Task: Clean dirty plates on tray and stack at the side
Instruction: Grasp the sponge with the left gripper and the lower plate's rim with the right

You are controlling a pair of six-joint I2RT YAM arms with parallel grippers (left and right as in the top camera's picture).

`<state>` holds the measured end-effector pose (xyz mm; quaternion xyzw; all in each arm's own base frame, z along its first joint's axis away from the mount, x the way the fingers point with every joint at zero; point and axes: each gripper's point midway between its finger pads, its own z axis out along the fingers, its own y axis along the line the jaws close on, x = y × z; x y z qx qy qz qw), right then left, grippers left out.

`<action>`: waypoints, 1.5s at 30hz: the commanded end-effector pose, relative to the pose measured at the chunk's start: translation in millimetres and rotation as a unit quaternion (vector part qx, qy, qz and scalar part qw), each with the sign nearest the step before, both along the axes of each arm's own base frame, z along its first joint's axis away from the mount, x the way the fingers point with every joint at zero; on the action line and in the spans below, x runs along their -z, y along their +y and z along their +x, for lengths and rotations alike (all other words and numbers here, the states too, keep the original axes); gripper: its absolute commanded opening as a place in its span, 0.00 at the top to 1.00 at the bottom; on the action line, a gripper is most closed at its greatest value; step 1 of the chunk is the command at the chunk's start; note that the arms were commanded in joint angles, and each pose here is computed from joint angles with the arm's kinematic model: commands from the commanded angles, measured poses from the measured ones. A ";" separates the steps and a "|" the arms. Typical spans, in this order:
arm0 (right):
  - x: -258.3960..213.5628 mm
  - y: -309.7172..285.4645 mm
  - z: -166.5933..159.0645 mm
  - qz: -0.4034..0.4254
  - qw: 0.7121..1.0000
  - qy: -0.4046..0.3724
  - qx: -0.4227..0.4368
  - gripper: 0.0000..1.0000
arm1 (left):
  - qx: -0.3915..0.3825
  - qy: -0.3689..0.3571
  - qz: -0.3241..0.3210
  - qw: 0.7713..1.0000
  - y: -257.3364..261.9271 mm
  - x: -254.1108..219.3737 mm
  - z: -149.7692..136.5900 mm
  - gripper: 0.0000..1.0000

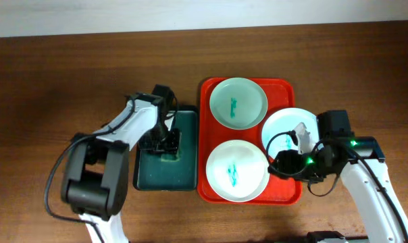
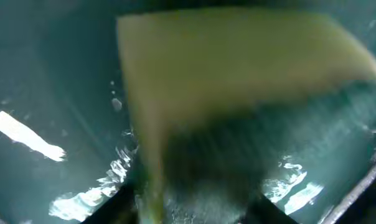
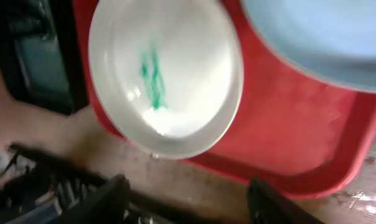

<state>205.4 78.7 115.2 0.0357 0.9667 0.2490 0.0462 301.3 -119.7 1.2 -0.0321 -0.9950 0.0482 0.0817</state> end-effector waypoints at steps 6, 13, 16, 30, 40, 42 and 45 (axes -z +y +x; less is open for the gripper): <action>1.8 -9.5 15.1 -0.031 0.999 -0.023 0.027 0.39 | -0.008 0.013 -0.003 1.000 -6.0 -12.9 11.6 0.51; 1.1 -10.1 19.8 -0.032 0.999 -0.033 0.027 0.39 | 0.017 -0.062 0.041 0.997 0.5 -17.5 44.2 0.48; 1.1 -10.0 20.0 -0.032 0.999 -0.034 0.027 0.39 | 0.035 -0.077 0.035 0.996 -12.1 5.2 37.4 0.94; 16.1 -18.5 9.7 -0.058 0.997 0.017 0.039 0.33 | 0.008 -0.012 0.018 1.000 -15.2 -34.9 3.7 0.51; 50.4 -18.3 12.8 -0.059 0.994 0.081 0.037 0.47 | -0.024 -0.036 0.013 0.999 -15.7 -19.7 6.9 1.00; 56.4 -18.0 12.9 -0.059 0.993 0.092 0.036 0.57 | -0.014 -0.054 0.006 0.998 -19.0 -44.6 15.8 1.00; 71.0 -8.4 13.2 -0.059 0.994 0.088 0.016 0.65 | 0.001 -0.107 -0.015 0.994 -23.4 -94.2 27.8 1.00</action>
